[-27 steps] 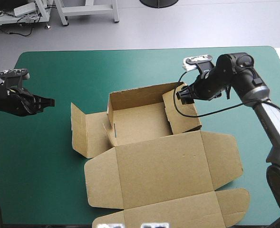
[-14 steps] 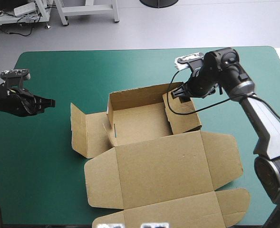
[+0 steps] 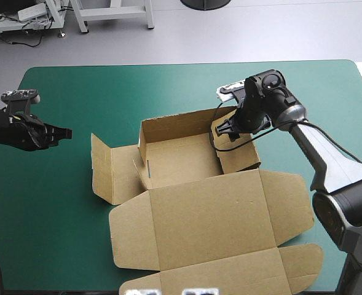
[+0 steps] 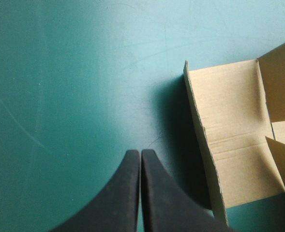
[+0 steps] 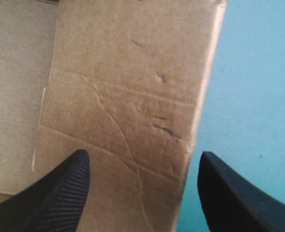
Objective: Fold the box
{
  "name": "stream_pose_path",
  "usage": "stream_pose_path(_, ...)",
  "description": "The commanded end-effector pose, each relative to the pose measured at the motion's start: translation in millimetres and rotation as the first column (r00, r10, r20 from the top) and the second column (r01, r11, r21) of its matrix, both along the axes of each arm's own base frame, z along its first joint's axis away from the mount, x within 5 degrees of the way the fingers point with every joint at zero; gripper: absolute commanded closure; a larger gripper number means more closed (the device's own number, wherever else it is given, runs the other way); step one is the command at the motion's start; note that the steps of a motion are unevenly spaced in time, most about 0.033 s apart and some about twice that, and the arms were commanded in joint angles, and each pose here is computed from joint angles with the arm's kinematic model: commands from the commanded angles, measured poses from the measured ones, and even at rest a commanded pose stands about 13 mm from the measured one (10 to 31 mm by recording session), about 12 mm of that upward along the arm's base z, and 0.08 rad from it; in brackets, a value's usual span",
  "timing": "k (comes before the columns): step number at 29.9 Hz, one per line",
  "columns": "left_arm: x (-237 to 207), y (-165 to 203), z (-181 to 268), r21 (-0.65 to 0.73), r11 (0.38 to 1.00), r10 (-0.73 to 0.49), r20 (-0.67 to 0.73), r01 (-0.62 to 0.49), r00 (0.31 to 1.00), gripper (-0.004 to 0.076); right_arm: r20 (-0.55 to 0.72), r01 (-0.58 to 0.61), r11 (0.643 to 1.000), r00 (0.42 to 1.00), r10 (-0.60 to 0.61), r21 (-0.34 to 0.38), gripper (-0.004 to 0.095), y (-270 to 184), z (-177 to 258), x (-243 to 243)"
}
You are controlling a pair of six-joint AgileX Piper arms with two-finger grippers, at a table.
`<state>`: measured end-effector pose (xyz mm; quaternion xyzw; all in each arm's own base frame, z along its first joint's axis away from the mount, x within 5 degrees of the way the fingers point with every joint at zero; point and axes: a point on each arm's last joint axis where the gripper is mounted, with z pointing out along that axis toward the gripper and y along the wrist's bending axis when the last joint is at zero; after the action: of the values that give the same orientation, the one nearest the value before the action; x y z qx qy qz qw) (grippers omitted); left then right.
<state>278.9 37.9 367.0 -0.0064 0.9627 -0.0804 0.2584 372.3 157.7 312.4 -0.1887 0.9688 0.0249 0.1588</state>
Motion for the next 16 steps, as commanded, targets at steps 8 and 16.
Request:
stream_pose_path(8, -3.7, -3.1, 17.4, -0.012, 1.000, 0.005, 0.083, -0.004, 0.997, 0.0729, -0.014, 0.017, 1.000, 1.000, -0.017, 0.003, 0.0318, 1.2, -3.2, 4.0)
stream_pose_path(16, -3.7, -3.1, 17.4, -0.012, 1.000, 0.004, 0.083, -0.003, 0.997, 0.0729, -0.025, 0.017, 1.000, 1.000, -0.017, -0.016, 0.0347, 1.3, -10.1, 7.0)
